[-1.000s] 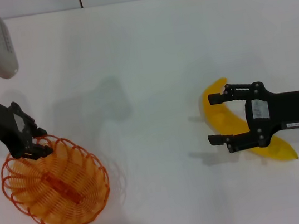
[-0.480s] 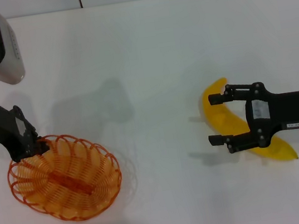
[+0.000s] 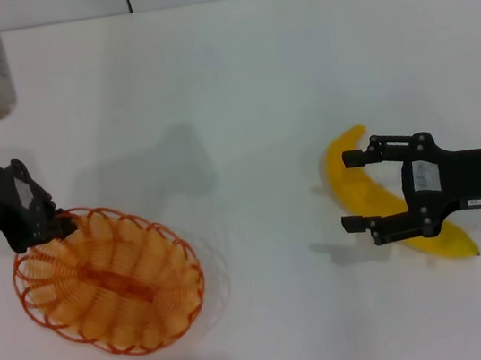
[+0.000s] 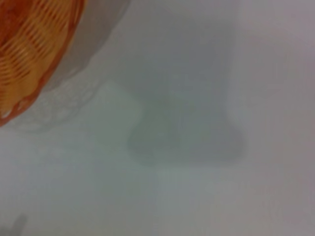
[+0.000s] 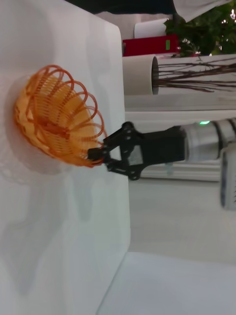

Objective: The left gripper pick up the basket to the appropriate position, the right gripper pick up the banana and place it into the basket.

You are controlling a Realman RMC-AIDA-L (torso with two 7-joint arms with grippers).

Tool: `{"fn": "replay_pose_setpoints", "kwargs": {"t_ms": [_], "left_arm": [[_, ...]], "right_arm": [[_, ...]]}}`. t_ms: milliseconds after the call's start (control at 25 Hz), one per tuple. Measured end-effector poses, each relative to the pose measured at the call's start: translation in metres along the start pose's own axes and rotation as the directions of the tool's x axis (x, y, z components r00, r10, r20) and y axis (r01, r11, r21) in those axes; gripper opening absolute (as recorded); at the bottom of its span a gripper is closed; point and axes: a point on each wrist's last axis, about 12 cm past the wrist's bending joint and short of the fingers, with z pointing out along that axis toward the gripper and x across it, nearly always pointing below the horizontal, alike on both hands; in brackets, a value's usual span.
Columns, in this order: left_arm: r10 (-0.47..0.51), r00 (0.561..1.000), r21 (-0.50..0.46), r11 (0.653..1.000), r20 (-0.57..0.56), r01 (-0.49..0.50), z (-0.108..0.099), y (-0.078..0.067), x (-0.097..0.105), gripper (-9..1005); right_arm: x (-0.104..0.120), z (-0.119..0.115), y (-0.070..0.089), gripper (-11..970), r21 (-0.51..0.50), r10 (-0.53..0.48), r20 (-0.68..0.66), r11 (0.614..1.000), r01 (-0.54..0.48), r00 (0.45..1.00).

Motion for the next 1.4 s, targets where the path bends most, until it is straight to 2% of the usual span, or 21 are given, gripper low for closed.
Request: {"fn": "replay_pose_setpoints", "kwargs": {"t_ms": [240,400,560,880,1120,1240,1400], "left_arm": [[-0.101,0.988,0.009,0.995,0.120,0.100,-0.007,-0.006,-0.001,72],[-0.249,0.958,0.024,0.968,0.144,0.248,0.003,-0.002,-0.007,67],[-0.333,0.926,0.066,0.943,0.178,0.327,0.022,0.004,-0.017,67],[-0.370,0.904,0.106,0.929,0.215,0.355,0.046,0.010,-0.041,67],[-0.355,0.920,0.143,0.932,0.168,0.333,0.062,0.002,-0.052,64],[-0.392,0.909,0.154,0.916,0.144,0.371,0.066,-0.002,-0.050,63],[-0.453,0.874,0.181,0.888,0.174,0.424,0.066,-0.003,-0.048,64]], "right_arm": [[0.000,0.000,0.000,858,0.004,0.000,0.003,1.000,0.000,1.000],[-0.003,0.004,-0.002,858,-0.005,-0.006,0.010,1.000,0.006,1.000],[-0.005,0.006,-0.003,858,-0.009,-0.010,0.013,1.000,0.010,1.000],[-0.009,0.010,-0.007,857,-0.015,-0.021,0.020,1.000,0.021,1.000],[-0.011,0.013,-0.007,857,-0.025,-0.021,0.028,0.999,0.022,0.999],[-0.011,0.013,-0.007,857,-0.024,-0.020,0.027,1.000,0.020,0.999],[-0.010,0.012,-0.006,857,-0.022,-0.017,0.027,1.000,0.017,1.000]]}}
